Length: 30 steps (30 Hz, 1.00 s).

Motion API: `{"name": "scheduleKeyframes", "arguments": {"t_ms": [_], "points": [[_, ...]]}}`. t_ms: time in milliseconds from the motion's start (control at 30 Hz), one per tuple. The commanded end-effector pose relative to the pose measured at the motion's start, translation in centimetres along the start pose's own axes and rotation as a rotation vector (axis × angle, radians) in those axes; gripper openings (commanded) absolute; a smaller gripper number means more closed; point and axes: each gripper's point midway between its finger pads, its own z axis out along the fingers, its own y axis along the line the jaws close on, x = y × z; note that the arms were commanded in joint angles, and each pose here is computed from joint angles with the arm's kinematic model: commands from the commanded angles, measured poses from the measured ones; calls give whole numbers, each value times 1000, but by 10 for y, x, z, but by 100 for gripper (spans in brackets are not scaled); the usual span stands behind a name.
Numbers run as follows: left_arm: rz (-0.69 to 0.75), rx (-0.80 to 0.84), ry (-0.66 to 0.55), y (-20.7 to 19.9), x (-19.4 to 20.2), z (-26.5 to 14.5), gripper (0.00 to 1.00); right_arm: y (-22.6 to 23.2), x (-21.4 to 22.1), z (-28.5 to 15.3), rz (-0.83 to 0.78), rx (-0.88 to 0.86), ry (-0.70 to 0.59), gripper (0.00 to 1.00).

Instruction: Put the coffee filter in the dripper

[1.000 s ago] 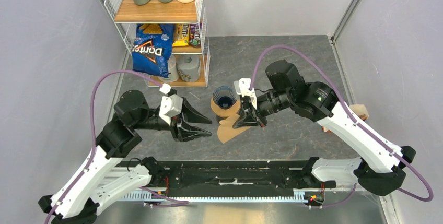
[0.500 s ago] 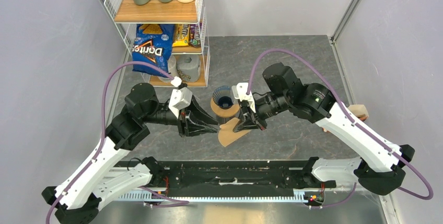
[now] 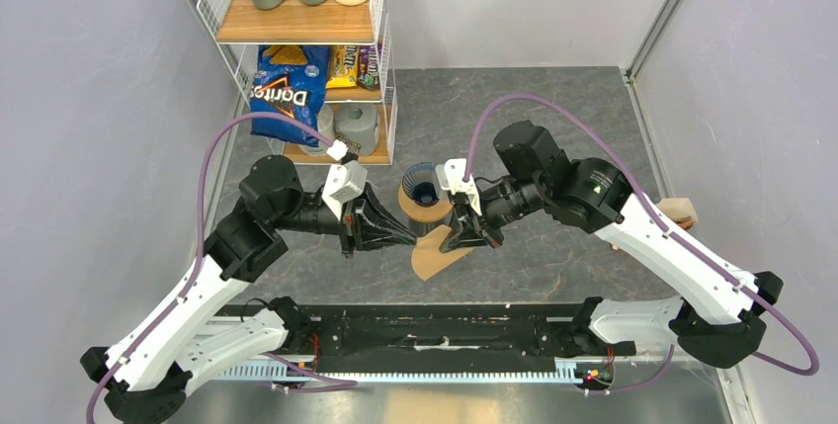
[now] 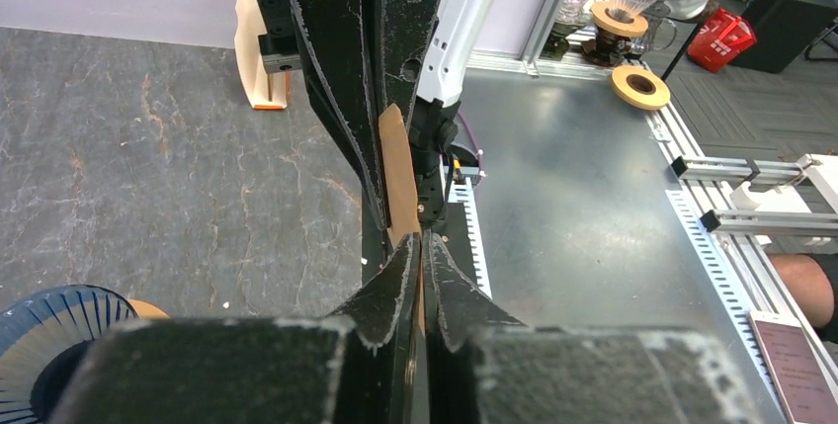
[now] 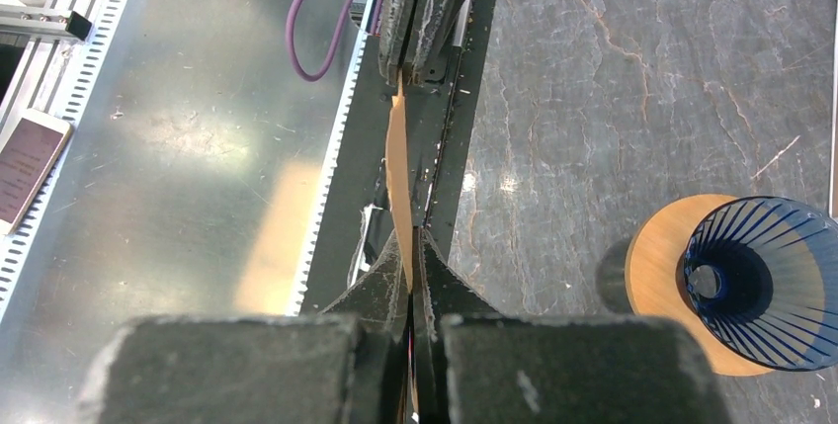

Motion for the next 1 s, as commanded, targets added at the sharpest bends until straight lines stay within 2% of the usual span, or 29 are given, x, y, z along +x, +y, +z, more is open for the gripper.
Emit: {"name": "scheduleKeyframes", "arguments": {"t_ms": [0, 500, 967], "points": [[-10, 14, -19, -2, -5, 3, 4, 2, -6, -1, -34, -6, -10, 0], [-19, 16, -2, 3, 5, 6, 2, 14, -6, -2, -104, -56, -6, 0], [-21, 29, 7, 1, 10, 8, 4, 7, -12, 1, -74, -27, -10, 0]]}}
